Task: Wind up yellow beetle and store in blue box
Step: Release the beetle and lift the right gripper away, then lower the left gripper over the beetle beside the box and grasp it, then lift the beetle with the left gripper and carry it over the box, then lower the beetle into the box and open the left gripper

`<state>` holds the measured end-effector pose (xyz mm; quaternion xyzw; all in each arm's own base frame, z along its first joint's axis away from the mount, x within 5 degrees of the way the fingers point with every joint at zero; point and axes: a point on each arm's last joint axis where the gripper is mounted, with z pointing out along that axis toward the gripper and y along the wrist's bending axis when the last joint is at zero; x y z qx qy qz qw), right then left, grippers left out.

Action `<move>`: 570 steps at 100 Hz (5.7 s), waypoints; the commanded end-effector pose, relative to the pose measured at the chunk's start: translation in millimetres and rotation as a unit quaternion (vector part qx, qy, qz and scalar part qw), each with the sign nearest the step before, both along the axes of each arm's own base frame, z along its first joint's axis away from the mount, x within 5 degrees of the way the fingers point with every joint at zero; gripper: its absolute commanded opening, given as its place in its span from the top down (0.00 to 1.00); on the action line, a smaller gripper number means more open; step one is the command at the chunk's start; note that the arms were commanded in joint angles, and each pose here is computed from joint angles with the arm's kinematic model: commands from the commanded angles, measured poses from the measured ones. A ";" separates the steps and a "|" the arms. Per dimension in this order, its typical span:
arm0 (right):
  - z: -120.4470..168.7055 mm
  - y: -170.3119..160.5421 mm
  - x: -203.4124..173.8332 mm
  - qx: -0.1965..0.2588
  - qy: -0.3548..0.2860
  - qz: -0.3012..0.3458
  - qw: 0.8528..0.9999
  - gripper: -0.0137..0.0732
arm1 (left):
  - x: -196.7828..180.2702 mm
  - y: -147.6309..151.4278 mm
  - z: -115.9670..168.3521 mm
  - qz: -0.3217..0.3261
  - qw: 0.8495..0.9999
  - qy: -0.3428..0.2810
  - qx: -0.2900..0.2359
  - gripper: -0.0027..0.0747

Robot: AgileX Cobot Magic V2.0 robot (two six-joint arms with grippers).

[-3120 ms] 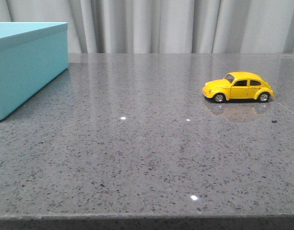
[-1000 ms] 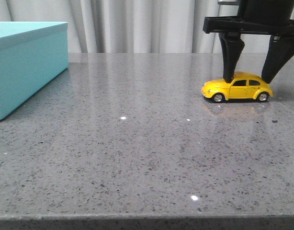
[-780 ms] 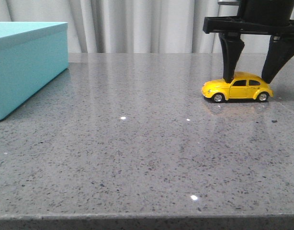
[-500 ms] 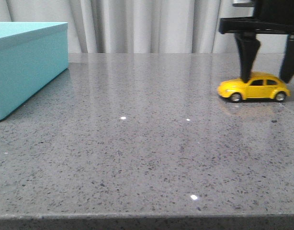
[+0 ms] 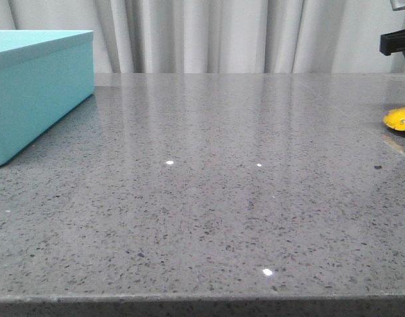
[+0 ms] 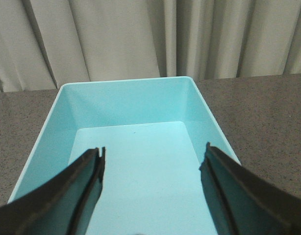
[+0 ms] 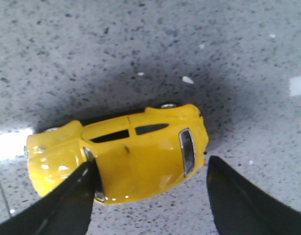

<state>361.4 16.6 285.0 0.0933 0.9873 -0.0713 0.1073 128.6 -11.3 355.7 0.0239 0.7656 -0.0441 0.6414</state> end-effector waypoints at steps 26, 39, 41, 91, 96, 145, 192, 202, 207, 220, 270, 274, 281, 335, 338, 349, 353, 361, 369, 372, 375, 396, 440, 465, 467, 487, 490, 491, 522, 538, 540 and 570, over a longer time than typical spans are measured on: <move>89.5 8.5 -49.2 0.072 -0.135 0.041 0.987 0.28 | 0.8 0.1 22.7 0.003 0.997 -0.073 -0.012 0.42; 94.5 12.9 -56.3 0.096 -0.139 0.059 0.984 0.28 | 0.9 0.2 23.5 0.004 0.997 -0.078 -0.012 0.42; 94.0 13.2 -56.8 0.097 -0.138 0.059 0.984 0.28 | 0.9 0.2 23.5 0.004 0.997 -0.078 -0.012 0.42; 75.9 12.3 -78.8 0.103 -0.184 0.067 0.975 0.28 | 8.5 -1.9 20.1 -0.002 0.998 -0.060 -0.011 0.42; 79.9 11.8 -83.4 0.103 -0.200 0.069 0.972 0.28 | 12.6 -4.1 19.1 -0.009 0.999 -0.046 -0.010 0.42; 126.0 9.6 -133.7 0.121 -0.294 0.075 0.945 0.28 | 75.1 -64.0 37.8 -0.177 0.972 0.097 0.118 0.42; 149.6 7.9 -166.4 0.129 -0.345 0.081 0.926 0.28 | 136.7 -127.1 40.5 -0.379 0.827 0.156 0.385 0.40; 151.6 7.6 -169.6 0.129 -0.350 0.082 0.924 0.28 | 148.0 -138.0 31.3 -0.400 0.805 0.155 0.409 0.40; 151.8 7.6 -170.0 0.129 -0.350 0.082 0.924 0.28 | 152.6 -142.3 23.9 -0.408 0.797 0.162 0.414 0.40; 152.3 7.5 -171.1 0.129 -0.351 0.082 0.924 0.28 | 166.3 -148.8 3.4 -0.418 0.784 0.189 0.419 0.40; 151.3 7.5 -171.8 0.127 -0.344 0.085 0.926 0.28 | 195.7 -159.4 -47.3 -0.428 0.749 0.248 0.440 0.40; 151.3 7.5 -171.8 0.127 -0.344 0.085 0.926 0.28 | 197.7 -160.0 -51.2 -0.429 0.746 0.252 0.442 0.41; 151.2 7.5 -171.9 0.127 -0.344 0.085 0.926 0.28 | 200.3 -161.3 -56.2 -0.430 0.744 0.256 0.442 0.41; 151.0 7.5 -172.0 0.127 -0.343 0.085 0.927 0.28 | 202.6 -161.2 -59.7 -0.429 0.743 0.260 0.443 0.54; 150.9 7.5 -172.1 0.127 -0.342 0.085 0.927 0.28 | 202.4 -161.1 -59.8 -0.430 0.742 0.261 0.443 0.56; 150.5 7.5 -172.4 0.127 -0.340 0.085 0.928 0.28 | 202.1 -161.0 -59.9 -0.430 0.742 0.262 0.443 0.64; 150.5 7.5 -172.4 0.127 -0.340 0.085 0.928 0.28 | 202.1 -161.0 -59.9 -0.430 0.742 0.262 0.443 0.66; 150.5 7.5 -172.4 0.127 -0.340 0.085 0.928 0.28 | 202.1 -161.0 -59.9 -0.430 0.742 0.262 0.443 0.70; 150.5 7.5 -172.4 0.127 -0.340 0.085 0.928 0.28 | 201.0 -161.2 -57.1 -0.430 0.743 0.259 0.444 0.73; 150.5 7.5 -172.4 0.127 -0.340 0.085 0.928 0.28 | 200.7 -161.0 -54.5 -0.429 0.744 0.256 0.444 0.73; 150.5 7.5 -172.4 0.127 -0.340 0.085 0.928 0.28 | 200.7 -161.1 -51.2 -0.429 0.744 0.255 0.444 0.74; 150.5 7.5 -172.4 0.127 -0.340 0.085 0.928 0.28 | 202.1 -162.1 -2.7 -0.392 0.793 0.231 0.406 0.75; 150.5 7.5 -172.4 0.127 -0.340 0.085 0.928 0.28 | 195.3 -116.8 113.2 -0.174 0.942 0.184 0.221 0.75; 150.5 7.5 -172.4 0.127 -0.340 0.085 0.928 0.28 | 207.9 -45.0 106.9 -0.036 0.955 0.271 0.116 0.75; 150.5 7.5 -172.4 0.127 -0.340 0.085 0.928 0.28 | 208.4 -41.7 105.9 -0.031 0.955 0.274 0.111 0.75; 150.6 7.5 -172.4 0.128 -0.339 0.085 0.928 0.28 | 219.7 -3.8 86.9 0.030 0.945 0.317 0.073 0.75; 150.6 7.5 -172.4 0.128 -0.340 0.085 0.928 0.28 | 221.9 -1.3 82.2 0.033 0.942 0.325 0.073 0.75; 150.6 7.5 -172.4 0.128 -0.340 0.085 0.928 0.28 | 222.8 -0.3 80.7 0.034 0.941 0.328 0.072 0.75; 150.6 7.5 -172.4 0.128 -0.340 0.085 0.928 0.28 | 256.4 0.3 22.6 0.042 0.912 0.402 0.067 0.75; 150.6 7.5 -172.4 0.128 -0.340 0.085 0.928 0.28 | 269.5 -0.1 1.3 0.051 0.901 0.428 0.056 0.75; 150.6 7.5 -172.4 0.128 -0.340 0.085 0.928 0.28 | 271.0 -0.2 -1.2 0.051 0.899 0.430 0.056 0.75; 150.6 7.5 -172.4 0.128 -0.340 0.085 0.928 0.28 | 277.0 -1.0 -14.2 0.051 0.891 0.449 0.051 0.71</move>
